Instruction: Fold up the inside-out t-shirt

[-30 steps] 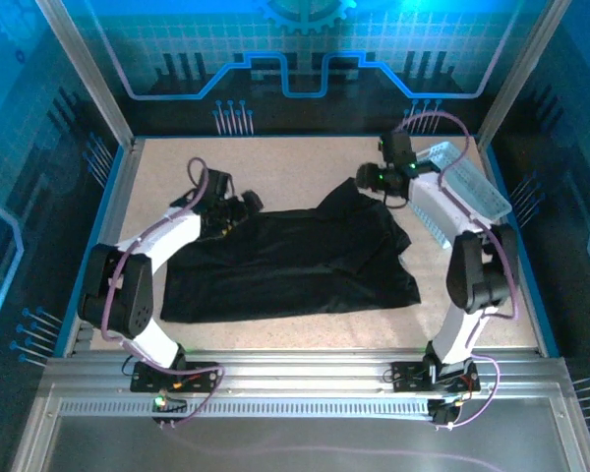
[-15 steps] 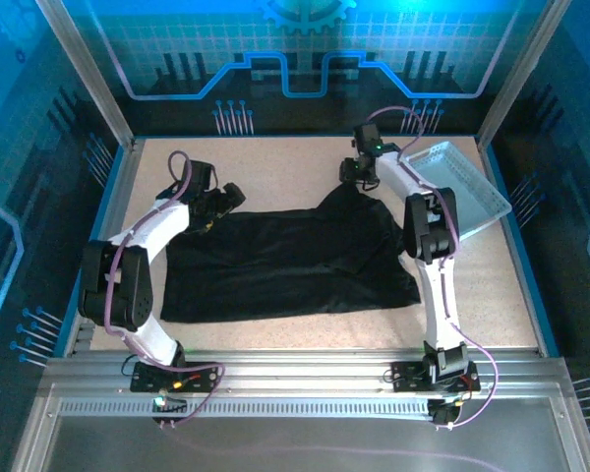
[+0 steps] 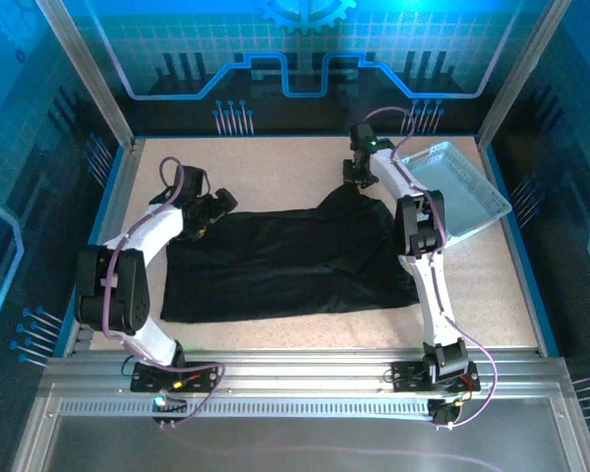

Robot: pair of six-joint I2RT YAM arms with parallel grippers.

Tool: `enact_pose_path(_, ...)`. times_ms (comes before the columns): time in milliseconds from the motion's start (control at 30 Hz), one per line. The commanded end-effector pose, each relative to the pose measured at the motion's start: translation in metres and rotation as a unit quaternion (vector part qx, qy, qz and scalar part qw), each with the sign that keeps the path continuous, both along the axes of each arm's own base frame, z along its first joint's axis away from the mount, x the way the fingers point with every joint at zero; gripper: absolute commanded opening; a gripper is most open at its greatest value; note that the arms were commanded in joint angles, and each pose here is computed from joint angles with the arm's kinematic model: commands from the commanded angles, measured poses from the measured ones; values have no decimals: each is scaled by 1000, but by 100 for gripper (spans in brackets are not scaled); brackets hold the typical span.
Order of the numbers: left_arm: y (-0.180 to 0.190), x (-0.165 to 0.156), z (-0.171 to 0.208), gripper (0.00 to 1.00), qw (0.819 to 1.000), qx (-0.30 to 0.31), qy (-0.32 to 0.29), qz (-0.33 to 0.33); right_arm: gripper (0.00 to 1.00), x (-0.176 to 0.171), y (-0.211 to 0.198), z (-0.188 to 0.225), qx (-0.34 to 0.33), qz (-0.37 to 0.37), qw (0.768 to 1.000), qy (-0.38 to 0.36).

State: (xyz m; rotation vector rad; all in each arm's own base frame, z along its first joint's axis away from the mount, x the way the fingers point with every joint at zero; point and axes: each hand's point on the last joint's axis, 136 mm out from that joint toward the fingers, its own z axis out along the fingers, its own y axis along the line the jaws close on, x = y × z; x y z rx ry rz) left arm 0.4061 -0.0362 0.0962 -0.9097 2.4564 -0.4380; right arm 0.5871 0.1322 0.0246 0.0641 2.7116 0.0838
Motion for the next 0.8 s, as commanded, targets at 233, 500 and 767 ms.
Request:
enact_pose_path(233, 81, -11, 8, 99, 992, 87, 37, 86, 13, -11, 0, 32, 9, 3, 1000, -19)
enact_pose_path(500, 112, 18, -19, 92, 981, 112, 111, 114, 6, -13, 7, 46, 17, 16, 999, -31)
enact_pose_path(767, 133, 24, -39, 81, 972, 134, 142, 127, 2, -16, 10, 56, 28, 21, 999, -39)
